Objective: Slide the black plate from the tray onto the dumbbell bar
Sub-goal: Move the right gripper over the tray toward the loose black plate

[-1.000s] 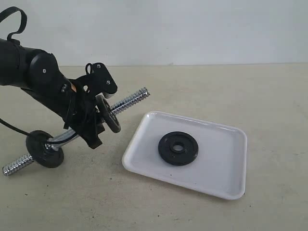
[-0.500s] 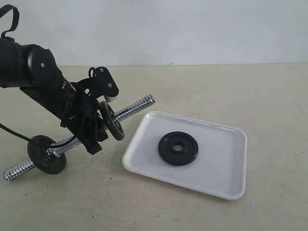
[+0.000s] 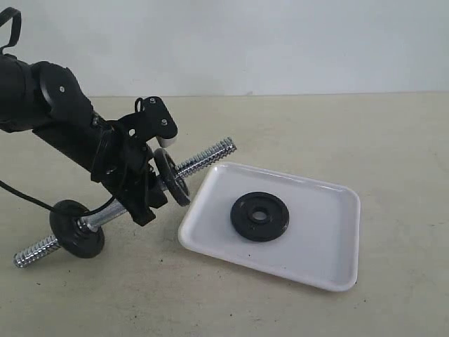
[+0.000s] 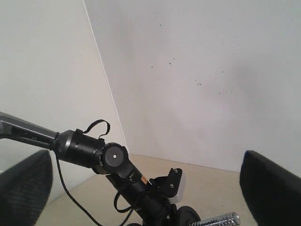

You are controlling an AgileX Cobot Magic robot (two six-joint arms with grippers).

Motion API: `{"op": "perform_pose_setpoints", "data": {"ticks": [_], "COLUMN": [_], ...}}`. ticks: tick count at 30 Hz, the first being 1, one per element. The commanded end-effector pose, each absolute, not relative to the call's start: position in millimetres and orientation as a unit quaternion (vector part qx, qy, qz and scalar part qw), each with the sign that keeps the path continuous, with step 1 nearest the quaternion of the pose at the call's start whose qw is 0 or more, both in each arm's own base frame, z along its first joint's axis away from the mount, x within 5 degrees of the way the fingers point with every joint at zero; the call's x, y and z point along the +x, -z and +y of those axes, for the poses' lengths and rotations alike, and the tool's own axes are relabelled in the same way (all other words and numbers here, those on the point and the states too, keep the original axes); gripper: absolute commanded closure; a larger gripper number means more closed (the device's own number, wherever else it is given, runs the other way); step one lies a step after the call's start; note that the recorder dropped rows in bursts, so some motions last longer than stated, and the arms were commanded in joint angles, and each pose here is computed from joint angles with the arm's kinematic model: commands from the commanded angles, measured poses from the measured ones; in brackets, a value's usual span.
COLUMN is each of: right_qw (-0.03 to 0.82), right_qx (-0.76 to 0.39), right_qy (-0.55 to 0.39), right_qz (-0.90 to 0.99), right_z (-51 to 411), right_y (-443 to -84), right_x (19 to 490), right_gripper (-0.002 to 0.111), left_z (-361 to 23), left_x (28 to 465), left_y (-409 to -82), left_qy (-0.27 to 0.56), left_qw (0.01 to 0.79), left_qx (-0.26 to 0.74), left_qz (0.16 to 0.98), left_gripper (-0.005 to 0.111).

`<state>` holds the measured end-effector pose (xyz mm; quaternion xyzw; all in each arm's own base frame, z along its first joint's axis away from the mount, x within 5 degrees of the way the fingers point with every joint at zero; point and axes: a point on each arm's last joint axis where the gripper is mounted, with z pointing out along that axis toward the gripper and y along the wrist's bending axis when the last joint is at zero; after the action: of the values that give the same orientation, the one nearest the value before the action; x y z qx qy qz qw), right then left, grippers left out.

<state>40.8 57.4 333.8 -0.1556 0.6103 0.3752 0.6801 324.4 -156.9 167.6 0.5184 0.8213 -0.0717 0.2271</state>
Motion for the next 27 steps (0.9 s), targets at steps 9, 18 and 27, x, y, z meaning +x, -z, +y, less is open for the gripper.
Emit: {"op": "perform_pose_setpoints", "data": {"ticks": [9,18,27], "right_qw": [0.592,0.582,0.782], "right_qx": [0.018,-0.015,-0.226], "right_qy": [-0.646,-0.690,-0.231], "right_qz": [0.482,0.430,0.532], "right_z": [51,52,54], "right_y": [-364,-373,-397], "right_x": [31,20,60], "right_gripper": [0.003,0.003,0.003], "left_z": [-161,-161,-161], "left_x": [330,330,330], "left_y": [-196,-196,-196], "left_qy": [0.065,0.064,0.064], "left_qw": [0.294,0.294,0.293], "left_qx": [0.499,0.502,0.502], "left_qz": [0.813,0.811,0.811], "left_gripper": [0.102,0.102,0.102]}}
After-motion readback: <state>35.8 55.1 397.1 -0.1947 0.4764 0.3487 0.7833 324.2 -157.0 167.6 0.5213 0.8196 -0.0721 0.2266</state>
